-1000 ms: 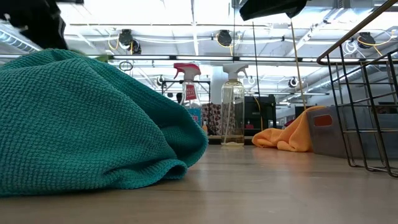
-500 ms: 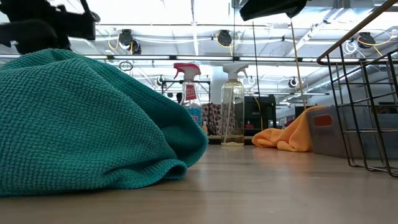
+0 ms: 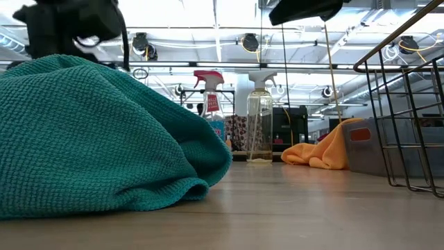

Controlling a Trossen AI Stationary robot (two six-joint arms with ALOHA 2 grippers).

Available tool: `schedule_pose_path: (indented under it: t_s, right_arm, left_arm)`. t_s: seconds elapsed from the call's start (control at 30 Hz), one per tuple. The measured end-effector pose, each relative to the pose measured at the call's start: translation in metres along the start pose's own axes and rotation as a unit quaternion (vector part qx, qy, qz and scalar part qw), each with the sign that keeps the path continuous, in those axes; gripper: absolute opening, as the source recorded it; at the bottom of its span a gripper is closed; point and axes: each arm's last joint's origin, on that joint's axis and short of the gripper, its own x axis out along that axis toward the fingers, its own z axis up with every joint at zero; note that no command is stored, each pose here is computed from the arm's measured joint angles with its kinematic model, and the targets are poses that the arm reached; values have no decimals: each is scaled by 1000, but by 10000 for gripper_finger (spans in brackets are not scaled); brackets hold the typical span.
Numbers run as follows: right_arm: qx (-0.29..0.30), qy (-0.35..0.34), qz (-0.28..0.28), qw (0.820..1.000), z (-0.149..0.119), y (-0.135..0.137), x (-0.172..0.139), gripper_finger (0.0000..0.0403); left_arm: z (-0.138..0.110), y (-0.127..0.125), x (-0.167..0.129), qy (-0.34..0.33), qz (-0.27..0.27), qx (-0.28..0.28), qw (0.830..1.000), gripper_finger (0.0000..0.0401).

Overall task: Sort microfiber towel by color & place in baskets
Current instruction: Put the green microfiber cloth into the transparent bin, then put the top blue microfiber cloth into the black bin

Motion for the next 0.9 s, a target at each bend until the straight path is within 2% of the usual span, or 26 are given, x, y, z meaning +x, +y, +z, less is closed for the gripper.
schedule_pose_path:
  t_s: [0.27,0.5,0.7,0.9]
  right_arm:
    - [6,-3,7,1000,-20,1,8,63]
    - [12,-4,27,1000,-20,3,8,63]
    - [12,-4,27,1000,-20,3,8,63]
    - [10,-5,27,1000,-20,3,8,63]
  left_arm:
    - [-6,10,10,27,-8,-14,1000,35]
    - [3,7,-2,18,-10,-15,1000,120]
    - [7,5,-28,64,2,-23,998,183]
    - [12,5,-75,107,45,-22,993,196]
